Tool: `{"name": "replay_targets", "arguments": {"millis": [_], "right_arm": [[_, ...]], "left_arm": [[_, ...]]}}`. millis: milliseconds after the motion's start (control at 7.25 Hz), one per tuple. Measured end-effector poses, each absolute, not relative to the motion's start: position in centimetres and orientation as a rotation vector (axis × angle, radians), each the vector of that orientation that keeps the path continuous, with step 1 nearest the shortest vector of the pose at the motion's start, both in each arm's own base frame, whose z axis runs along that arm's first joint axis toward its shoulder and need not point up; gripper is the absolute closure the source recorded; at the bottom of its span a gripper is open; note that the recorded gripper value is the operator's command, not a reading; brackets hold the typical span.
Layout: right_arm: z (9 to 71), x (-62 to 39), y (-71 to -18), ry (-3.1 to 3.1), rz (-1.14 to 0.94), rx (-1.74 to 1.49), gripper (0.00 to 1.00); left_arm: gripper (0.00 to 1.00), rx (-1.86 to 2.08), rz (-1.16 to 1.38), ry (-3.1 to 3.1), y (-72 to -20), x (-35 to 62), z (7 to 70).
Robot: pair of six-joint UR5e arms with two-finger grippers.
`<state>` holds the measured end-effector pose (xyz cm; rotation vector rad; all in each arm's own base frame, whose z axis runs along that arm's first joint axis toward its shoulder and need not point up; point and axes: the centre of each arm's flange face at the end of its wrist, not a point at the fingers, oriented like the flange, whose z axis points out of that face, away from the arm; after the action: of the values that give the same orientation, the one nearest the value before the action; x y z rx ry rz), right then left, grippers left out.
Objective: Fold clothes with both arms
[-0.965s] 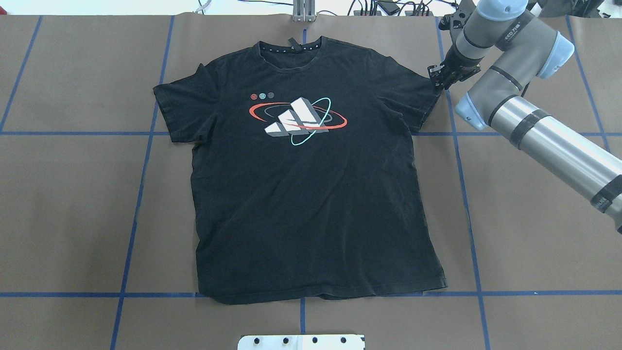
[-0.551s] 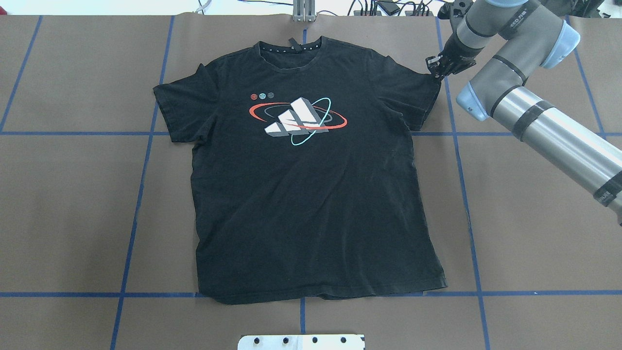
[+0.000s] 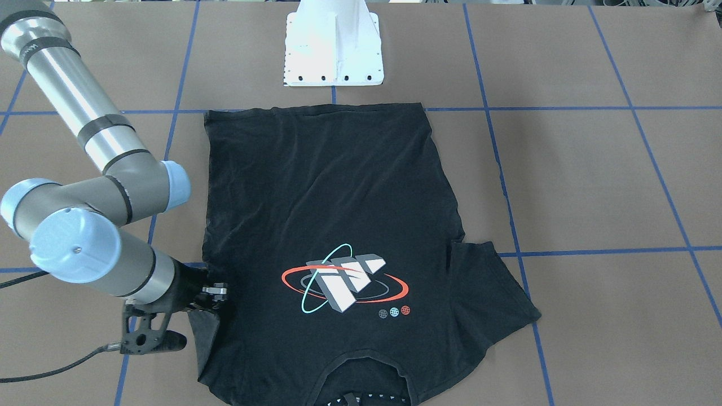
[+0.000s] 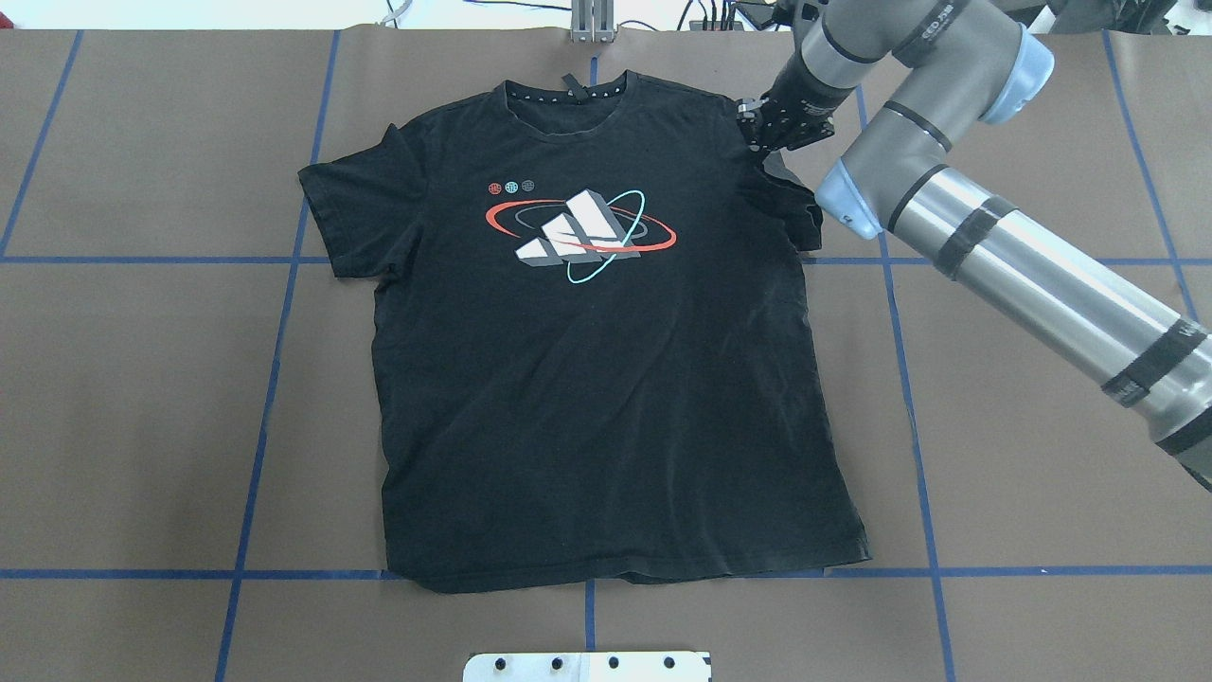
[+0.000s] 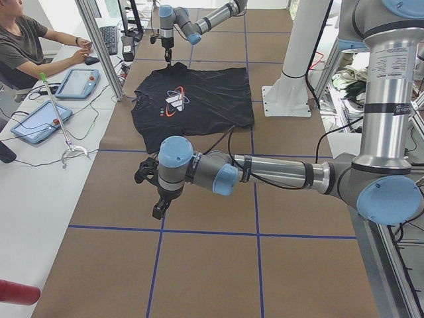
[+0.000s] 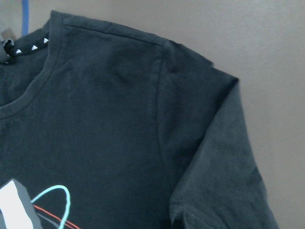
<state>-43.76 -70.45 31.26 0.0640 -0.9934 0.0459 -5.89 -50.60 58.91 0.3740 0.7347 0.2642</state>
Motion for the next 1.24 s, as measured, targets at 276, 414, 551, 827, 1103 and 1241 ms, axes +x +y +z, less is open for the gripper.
{"name": "replay_targets", "arguments": {"millis": [276,414,551,827,1103,1241], "right_arm": [[27.4,-48.3,-72.0,-0.966,0.090,0.047,1.00],[26.4,-49.5,-72.6,-0.952,0.099,0.041,1.00],[25.8,-50.7,-72.7,-0.939,0.105,0.040,1.00],[25.7,-52.7,-71.8,-0.917,0.113,0.049,0.00],[25.5,-55.0,-70.4,-0.904,0.106,0.062,0.00],[24.8,-55.1,-70.2,-0.911,0.113,0.066,0.00]], "left_arm": [[0.00,0.376,0.268,0.735,-50.6,-5.8,58.9],[0.00,0.377,0.270,0.735,-50.6,-5.8,58.9],[0.00,0.378,0.271,0.736,-50.6,-5.8,58.9],[0.00,0.387,0.274,0.737,-50.8,-5.7,58.4],[0.00,0.419,0.309,0.754,-51.8,-3.6,56.9],[0.00,0.413,0.304,0.796,-52.9,-1.1,55.3]]}}
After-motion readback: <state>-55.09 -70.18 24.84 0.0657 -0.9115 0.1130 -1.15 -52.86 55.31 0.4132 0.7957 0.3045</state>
